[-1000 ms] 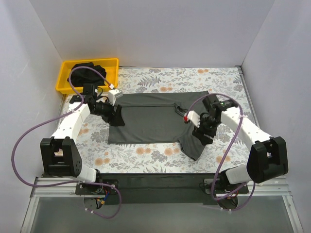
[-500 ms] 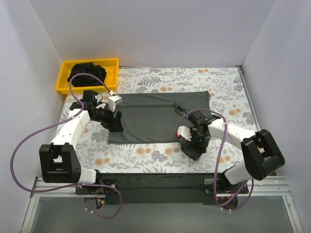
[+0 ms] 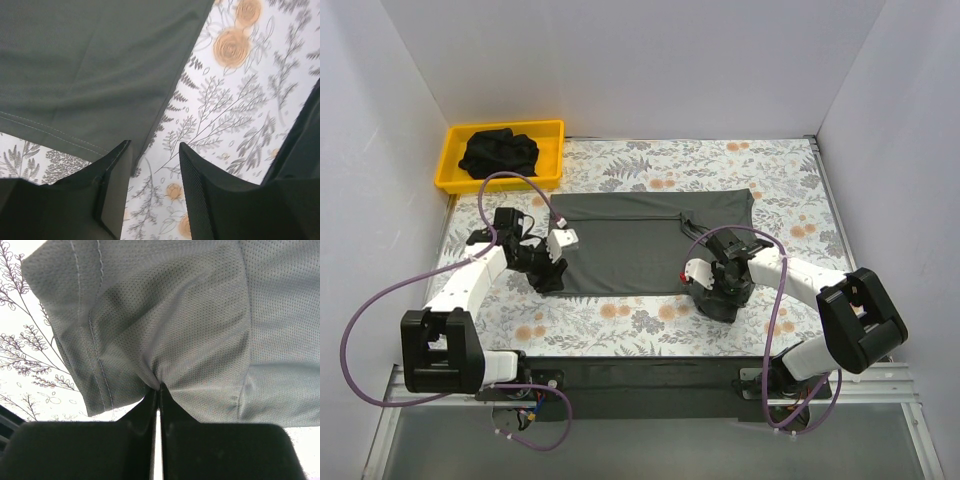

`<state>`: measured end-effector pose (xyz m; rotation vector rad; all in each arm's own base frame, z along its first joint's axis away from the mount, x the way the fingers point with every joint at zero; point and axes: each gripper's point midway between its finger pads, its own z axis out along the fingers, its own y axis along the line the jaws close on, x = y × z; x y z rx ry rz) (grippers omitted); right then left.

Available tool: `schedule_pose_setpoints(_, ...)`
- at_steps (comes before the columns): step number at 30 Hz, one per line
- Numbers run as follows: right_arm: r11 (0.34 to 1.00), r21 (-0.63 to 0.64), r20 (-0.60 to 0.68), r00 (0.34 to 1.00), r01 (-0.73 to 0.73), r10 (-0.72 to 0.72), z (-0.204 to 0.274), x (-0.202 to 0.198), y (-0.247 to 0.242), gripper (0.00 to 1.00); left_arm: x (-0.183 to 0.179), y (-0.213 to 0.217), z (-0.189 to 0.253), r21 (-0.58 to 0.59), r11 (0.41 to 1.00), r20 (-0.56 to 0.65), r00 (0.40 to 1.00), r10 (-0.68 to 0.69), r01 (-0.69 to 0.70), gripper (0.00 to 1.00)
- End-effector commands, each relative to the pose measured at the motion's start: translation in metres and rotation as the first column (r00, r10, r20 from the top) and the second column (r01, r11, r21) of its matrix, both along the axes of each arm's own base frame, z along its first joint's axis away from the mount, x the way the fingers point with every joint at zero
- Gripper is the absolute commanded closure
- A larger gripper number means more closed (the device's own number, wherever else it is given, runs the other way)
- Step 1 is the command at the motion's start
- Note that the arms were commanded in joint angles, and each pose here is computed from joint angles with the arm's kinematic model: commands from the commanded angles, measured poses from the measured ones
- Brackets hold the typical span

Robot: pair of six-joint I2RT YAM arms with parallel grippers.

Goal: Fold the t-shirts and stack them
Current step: Fold the tshirt

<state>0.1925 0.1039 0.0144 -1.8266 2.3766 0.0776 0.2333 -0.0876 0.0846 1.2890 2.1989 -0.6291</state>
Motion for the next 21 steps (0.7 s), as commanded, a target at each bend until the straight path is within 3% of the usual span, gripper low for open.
schedule_pose_setpoints(1,0.999,0.033,-0.023,1.0,0.012,-0.012,-0.001,-0.002,0.007,0.99,0.0,0.01,-0.008,0.105,0.978,0.131,0.972,-0.194,0.181,0.6)
schedule_pose_setpoints(4,0.999,0.034,-0.025,1.0,0.014,-0.013,0.001,-0.002,0.007,0.99,-0.012,0.016,-0.026,0.155,0.961,0.109,0.963,-0.248,0.23,0.61)
schedule_pose_setpoints(10,0.999,0.038,-0.031,0.999,0.021,-0.02,0.003,-0.002,0.008,0.99,-0.004,0.01,-0.038,0.161,0.962,0.146,0.959,-0.244,0.22,0.59)
schedule_pose_setpoints(21,0.999,0.045,-0.05,0.998,0.027,-0.025,0.006,0.001,0.01,0.99,-0.002,0.022,-0.069,0.312,0.918,0.218,0.923,-0.318,0.243,0.59)
